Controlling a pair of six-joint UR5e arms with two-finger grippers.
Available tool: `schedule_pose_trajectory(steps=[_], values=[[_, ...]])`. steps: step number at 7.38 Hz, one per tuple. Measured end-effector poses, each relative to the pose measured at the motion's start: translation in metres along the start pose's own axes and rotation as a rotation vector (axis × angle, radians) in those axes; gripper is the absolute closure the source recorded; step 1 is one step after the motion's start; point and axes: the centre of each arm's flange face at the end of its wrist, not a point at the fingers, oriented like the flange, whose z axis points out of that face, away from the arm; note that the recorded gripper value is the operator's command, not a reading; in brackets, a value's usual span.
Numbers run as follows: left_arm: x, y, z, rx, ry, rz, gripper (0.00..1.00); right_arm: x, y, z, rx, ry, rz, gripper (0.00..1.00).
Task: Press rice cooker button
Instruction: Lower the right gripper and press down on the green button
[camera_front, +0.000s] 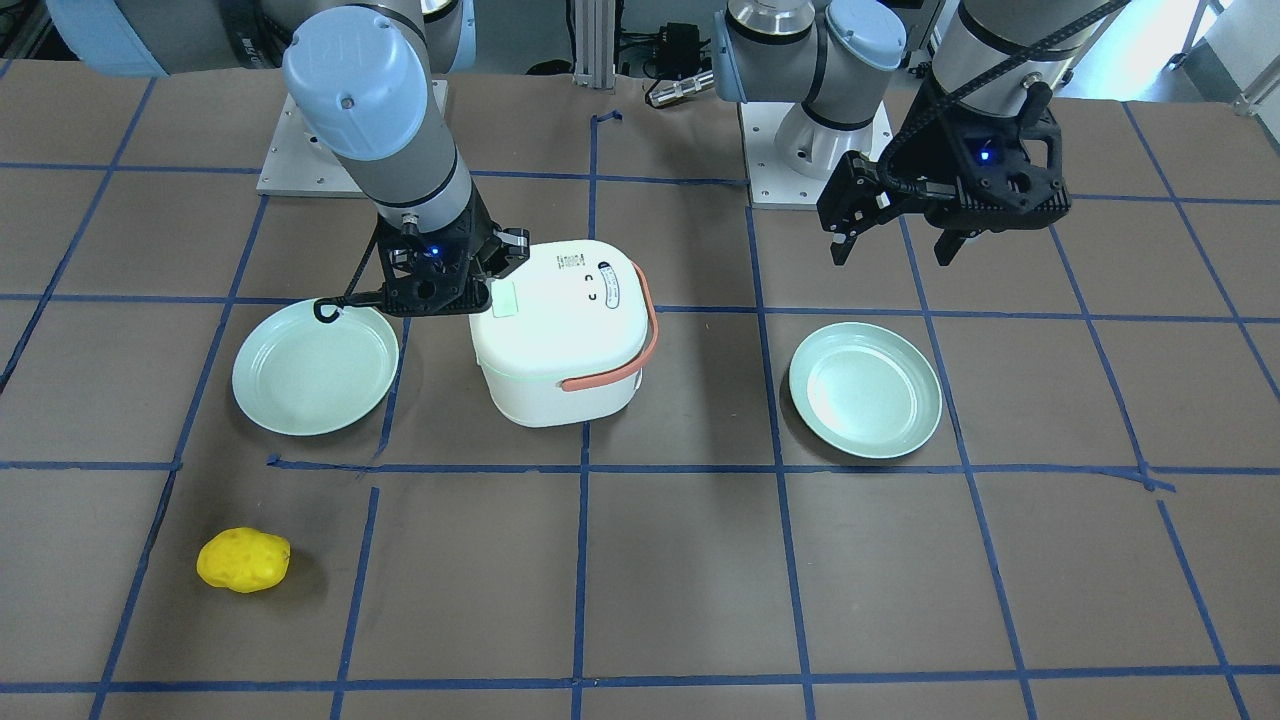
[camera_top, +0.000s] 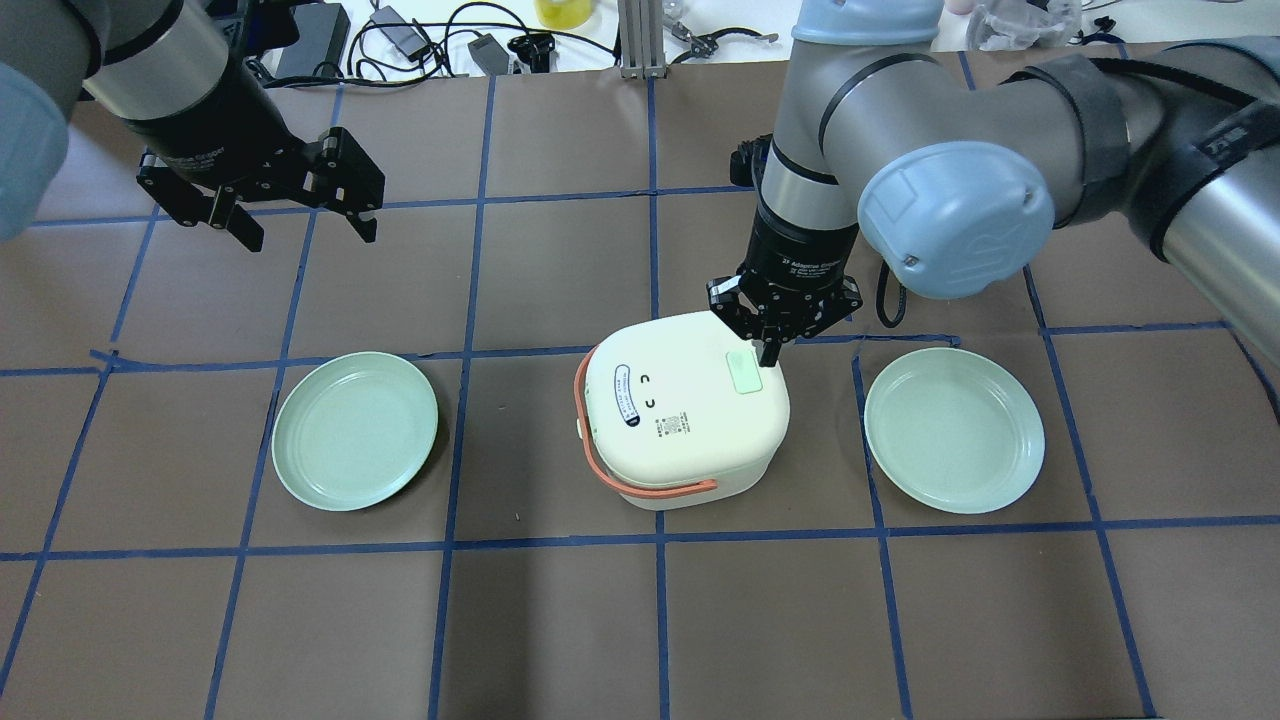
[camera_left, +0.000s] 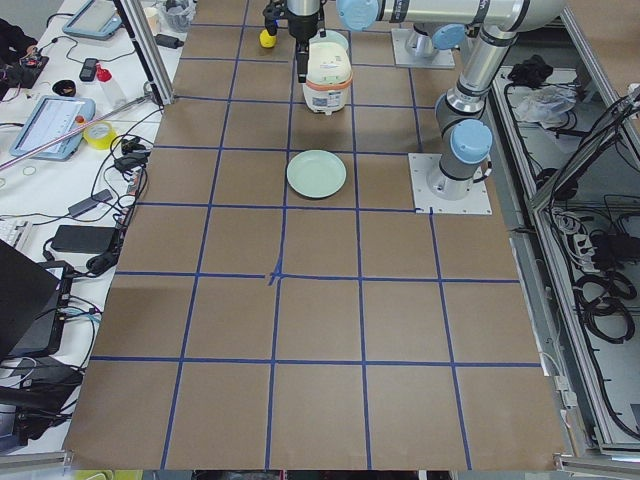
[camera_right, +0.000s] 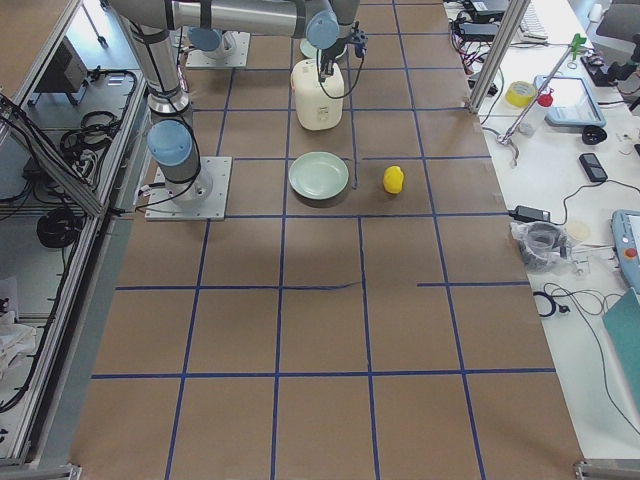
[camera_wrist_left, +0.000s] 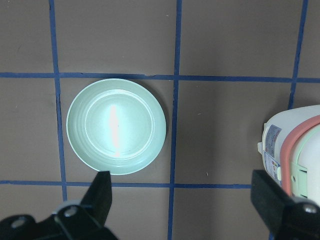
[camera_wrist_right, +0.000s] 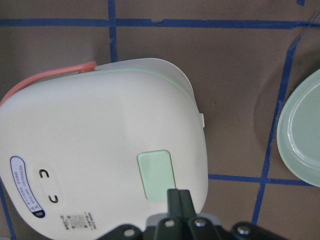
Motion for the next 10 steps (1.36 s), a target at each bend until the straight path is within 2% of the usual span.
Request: schedule_pose_trajectory(steps=[2, 6, 10], values=[[0.0, 0.0, 0.0, 0.0, 0.0, 0.0, 0.0, -0.003, -0.004, 0.0068, -0.007, 0.002, -0.012, 1.0], [0.0, 0.0, 0.0, 0.0, 0.0, 0.0, 0.0, -0.0102, -0.0042, 0.0095, -0.018, -0.05, -0.018, 1.0], [0.0, 0.0, 0.0, 0.0, 0.0, 0.0, 0.0, -0.0092, -0.0069, 0.013, -0.023, -0.039, -0.009, 1.0]])
